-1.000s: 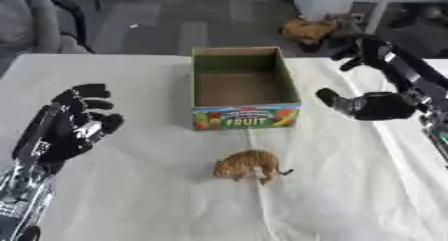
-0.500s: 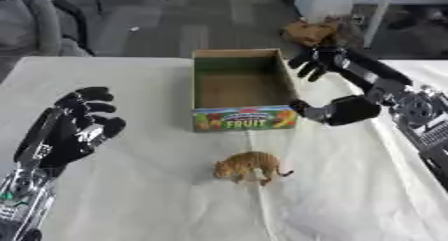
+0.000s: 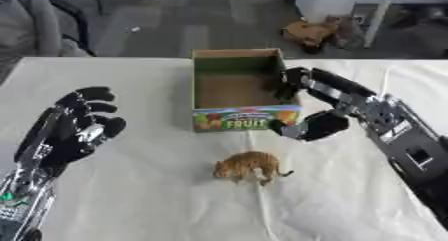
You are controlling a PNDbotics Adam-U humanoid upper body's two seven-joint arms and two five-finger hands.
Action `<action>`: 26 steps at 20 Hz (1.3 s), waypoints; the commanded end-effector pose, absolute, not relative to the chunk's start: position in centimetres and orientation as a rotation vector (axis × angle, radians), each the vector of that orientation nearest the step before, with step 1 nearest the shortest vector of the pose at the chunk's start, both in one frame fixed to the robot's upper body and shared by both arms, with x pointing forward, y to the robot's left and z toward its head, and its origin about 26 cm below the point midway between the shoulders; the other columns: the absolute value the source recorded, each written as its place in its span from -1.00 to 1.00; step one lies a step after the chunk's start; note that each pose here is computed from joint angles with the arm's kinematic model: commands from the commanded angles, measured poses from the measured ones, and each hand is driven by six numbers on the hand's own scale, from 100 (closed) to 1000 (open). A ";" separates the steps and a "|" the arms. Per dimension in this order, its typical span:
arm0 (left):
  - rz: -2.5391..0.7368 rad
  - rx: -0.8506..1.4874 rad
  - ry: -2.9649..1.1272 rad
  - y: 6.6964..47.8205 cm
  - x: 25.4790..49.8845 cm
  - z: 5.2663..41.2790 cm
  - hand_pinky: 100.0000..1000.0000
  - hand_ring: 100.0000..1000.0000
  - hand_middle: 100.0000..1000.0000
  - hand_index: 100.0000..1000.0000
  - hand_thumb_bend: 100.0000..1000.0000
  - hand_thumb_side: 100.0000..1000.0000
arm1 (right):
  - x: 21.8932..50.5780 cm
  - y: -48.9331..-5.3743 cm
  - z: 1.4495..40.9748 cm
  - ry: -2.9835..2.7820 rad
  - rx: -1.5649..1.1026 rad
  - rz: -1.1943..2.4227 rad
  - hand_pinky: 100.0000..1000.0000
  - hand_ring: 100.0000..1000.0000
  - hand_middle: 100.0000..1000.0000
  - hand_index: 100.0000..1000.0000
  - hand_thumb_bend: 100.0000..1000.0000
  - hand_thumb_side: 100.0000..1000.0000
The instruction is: Pick up objects on the table and place them in the box.
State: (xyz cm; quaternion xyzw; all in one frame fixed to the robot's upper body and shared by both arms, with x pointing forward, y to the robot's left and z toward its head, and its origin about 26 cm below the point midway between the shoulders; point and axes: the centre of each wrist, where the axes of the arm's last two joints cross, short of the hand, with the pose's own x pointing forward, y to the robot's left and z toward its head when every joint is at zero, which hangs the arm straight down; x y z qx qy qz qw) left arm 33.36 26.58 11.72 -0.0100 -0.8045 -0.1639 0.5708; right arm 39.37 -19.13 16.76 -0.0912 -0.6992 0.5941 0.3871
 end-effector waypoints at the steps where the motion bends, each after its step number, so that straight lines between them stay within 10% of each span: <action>1: -0.403 -0.024 -1.914 26.5 33.6 12.6 0.14 0.32 0.30 0.50 0.55 -0.35 | 39.8 -18.7 16.9 -1.781 -0.257 1.548 0.31 0.41 0.46 0.66 -0.52 -0.60; 26: -0.405 -0.034 -1.909 26.3 33.7 12.4 0.14 0.33 0.30 0.50 0.53 -0.34 | 40.8 -18.4 12.0 -1.650 -0.246 1.611 0.29 0.34 0.39 0.61 -0.55 -0.56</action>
